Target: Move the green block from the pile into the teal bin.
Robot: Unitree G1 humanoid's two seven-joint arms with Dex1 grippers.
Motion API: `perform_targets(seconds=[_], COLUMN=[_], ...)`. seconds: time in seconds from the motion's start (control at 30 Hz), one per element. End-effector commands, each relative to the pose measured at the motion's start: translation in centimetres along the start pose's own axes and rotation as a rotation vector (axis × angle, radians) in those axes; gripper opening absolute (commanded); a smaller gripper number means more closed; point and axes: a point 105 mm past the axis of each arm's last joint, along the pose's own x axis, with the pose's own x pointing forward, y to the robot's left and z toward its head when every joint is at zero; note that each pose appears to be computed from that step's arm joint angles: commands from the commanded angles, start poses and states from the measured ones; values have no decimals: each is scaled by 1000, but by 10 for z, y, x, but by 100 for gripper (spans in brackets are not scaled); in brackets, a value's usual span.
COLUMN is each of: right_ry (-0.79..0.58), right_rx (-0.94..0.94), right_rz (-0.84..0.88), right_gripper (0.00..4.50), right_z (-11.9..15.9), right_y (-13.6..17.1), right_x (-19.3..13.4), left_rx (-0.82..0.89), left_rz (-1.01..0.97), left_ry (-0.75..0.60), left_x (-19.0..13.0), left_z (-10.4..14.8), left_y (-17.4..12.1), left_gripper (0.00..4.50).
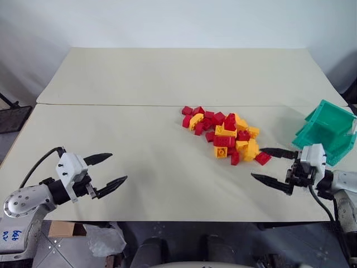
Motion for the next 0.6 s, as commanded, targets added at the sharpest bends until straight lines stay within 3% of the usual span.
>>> perform_targets(seconds=[0.03,0.23,0.27,0.37,0.6], right_ry=[-25,-54,-61,-101,-126], right_rx=[-41,-38,-40,-26,19], right_rz=[-32,-59,-66,-107,-422], right_gripper=[449,449,431,360,129], right_z=[7,13,14,18,5], right_y=[-3,-4,-5,-7,-38], right_x=[-3,0,0,2,-8], left_rx=[24,-38,-39,-80,-69], left_rz=[19,-13,-15,-44,-29], left_ry=[-29,-51,-64,-124,-209], left_x=[-4,-3,-2,4,26], left_z=[6,4,7,18,36], left_y=[3,-4,-4,-6,-7], left_gripper=[450,450,450,450,450])
